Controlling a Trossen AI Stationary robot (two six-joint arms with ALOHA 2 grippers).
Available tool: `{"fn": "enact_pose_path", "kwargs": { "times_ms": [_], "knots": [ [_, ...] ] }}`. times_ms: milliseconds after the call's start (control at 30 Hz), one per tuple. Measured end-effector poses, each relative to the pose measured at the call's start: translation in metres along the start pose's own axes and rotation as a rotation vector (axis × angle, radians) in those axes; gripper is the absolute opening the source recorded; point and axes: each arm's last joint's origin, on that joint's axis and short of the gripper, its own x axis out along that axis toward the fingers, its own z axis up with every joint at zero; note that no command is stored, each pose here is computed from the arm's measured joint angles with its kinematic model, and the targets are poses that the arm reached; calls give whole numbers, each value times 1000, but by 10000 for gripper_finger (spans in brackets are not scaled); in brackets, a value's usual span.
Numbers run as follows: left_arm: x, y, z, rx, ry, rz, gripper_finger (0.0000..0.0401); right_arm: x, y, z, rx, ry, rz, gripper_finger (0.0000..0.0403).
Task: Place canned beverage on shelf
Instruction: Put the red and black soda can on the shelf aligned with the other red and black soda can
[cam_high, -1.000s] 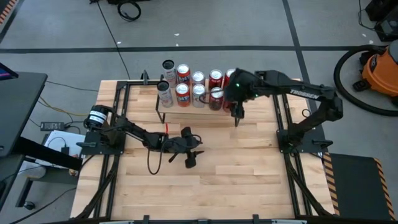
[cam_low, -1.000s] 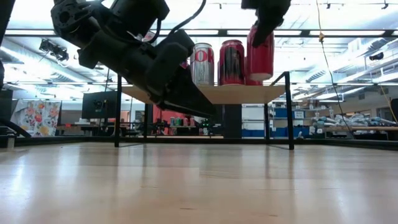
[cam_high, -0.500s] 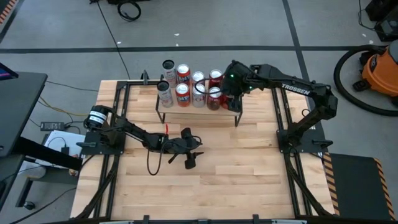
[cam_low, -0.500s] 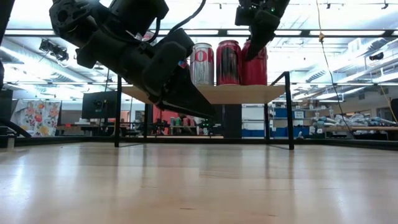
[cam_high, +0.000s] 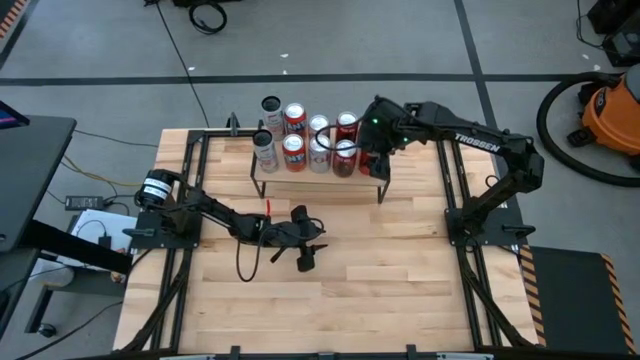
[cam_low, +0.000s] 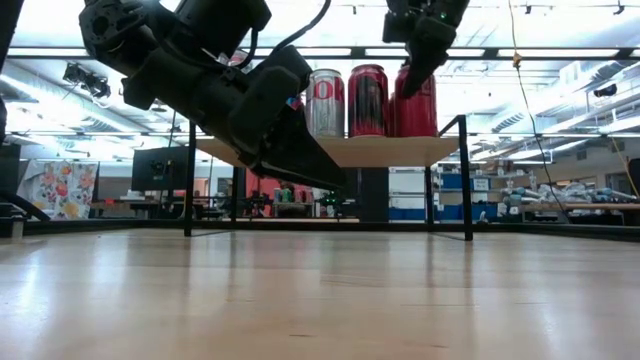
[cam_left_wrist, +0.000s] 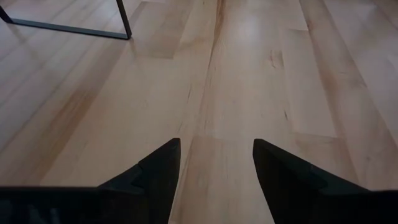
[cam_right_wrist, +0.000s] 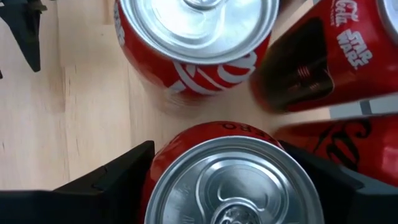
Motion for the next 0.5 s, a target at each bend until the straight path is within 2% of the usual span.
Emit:
{"fn": "enact_pose_path", "kwargs": {
  "times_ms": [133,333,500],
  "knots": [
    [0,0,0,0,0,1,213,0,-2,-1,6,4,3,338],
    [0,0,0,0,0,0,213,0,-3,-2,-4,32,-19,388],
    [0,0,0,2,0,0,213,-17,-4,5,3,-5,-34,393]
  ]
}}
